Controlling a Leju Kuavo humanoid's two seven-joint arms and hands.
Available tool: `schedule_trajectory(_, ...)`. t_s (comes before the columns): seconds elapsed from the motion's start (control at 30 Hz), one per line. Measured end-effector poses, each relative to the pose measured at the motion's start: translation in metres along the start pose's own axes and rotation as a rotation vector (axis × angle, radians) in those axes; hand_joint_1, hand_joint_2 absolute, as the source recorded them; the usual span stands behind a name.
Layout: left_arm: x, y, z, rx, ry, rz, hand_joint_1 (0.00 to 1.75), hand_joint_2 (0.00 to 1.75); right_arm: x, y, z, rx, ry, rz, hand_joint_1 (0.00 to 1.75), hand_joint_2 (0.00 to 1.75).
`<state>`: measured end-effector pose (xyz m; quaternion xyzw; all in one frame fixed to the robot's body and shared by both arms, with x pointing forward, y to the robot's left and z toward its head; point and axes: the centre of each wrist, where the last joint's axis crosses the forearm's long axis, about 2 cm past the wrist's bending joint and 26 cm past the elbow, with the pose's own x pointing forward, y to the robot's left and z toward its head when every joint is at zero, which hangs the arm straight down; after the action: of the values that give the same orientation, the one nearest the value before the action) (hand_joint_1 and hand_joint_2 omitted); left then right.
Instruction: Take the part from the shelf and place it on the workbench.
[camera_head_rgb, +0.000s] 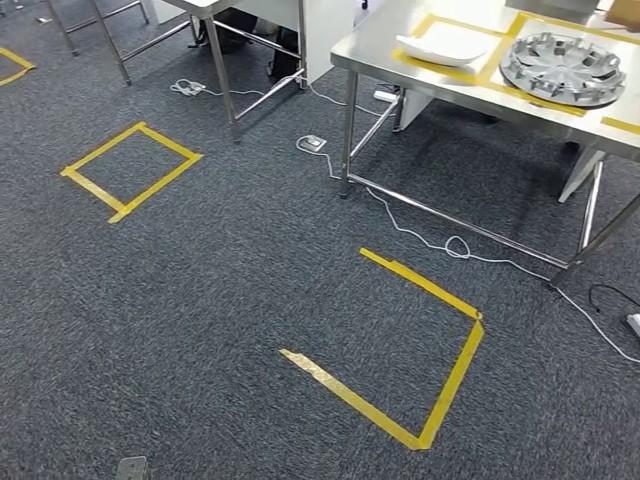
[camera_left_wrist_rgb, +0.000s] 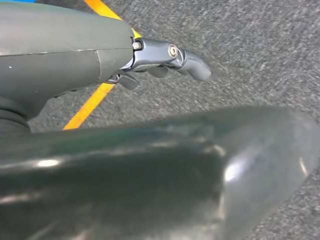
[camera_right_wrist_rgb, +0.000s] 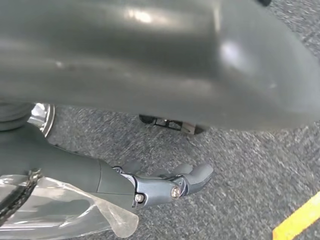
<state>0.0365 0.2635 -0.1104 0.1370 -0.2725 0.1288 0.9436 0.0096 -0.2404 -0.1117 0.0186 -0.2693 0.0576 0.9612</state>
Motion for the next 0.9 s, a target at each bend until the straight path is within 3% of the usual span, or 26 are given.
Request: schedule_trajectory(0.9,-0.0018,-0.0005,0.0012,-0.002,0.001,-0.015,0.00,0.00,0.0015,-0.0037,-0.0011,-0.005,-0.006,-0.002,0.00,0.00)
